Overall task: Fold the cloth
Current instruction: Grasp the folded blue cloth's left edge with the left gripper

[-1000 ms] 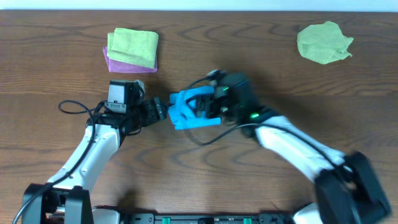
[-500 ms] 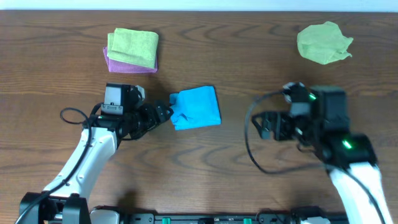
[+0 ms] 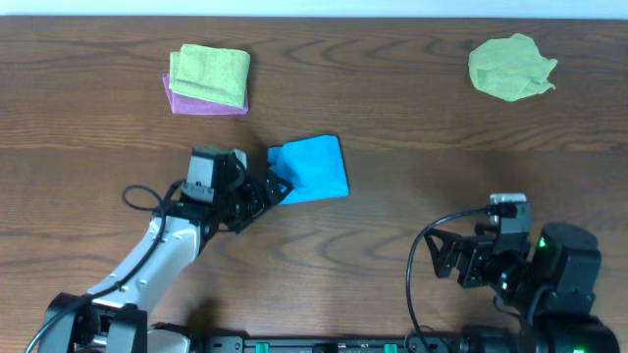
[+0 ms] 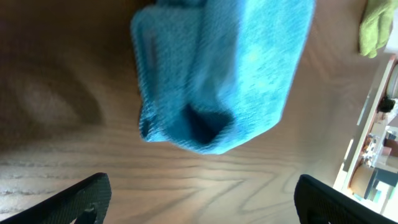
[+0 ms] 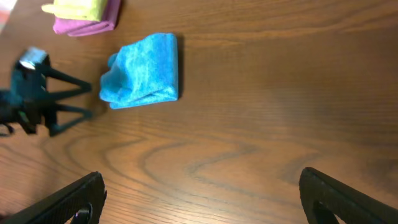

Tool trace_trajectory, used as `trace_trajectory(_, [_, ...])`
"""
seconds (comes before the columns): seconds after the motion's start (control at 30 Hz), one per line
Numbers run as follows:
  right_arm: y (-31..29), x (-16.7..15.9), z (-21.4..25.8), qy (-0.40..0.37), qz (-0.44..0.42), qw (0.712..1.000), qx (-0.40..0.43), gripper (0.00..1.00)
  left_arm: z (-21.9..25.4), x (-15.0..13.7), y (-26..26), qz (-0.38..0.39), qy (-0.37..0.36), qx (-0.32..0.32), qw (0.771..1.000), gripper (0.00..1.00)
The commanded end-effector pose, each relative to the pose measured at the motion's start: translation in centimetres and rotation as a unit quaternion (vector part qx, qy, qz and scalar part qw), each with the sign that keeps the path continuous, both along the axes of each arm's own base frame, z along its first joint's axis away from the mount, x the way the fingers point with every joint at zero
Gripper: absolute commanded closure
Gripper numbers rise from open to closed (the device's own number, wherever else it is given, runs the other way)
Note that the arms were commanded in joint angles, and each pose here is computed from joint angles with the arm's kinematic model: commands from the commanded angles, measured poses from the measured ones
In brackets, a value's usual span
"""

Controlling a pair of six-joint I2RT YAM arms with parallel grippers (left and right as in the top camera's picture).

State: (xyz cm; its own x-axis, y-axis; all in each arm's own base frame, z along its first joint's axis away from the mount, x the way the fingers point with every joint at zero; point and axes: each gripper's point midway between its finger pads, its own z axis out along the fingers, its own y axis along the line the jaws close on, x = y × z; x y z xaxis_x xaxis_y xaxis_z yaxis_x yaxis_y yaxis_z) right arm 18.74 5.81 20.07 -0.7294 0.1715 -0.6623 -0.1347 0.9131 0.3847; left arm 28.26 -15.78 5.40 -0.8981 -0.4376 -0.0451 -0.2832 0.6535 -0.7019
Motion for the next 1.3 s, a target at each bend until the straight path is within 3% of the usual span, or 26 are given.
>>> trace_trajectory(0.0, [0.2,-0.2,0.0,0.009,-0.021,0.999,0.031,0.01,-0.9,-0.9,0.0,0.027,0.025,-0.019,0.999,0.05])
trace_trajectory(0.63, [0.2,-0.3,-0.1,0.012,-0.021,0.999,0.031,0.01,-3.3,-0.2,1.9,0.115,0.015,-0.003,0.993,0.05])
trace_trajectory(1.27, [0.2,-0.3,-0.1,0.012,-0.021,0.999,0.031,0.01,-6.1,2.2,-0.8,0.133,0.009,-0.037,0.99,0.04])
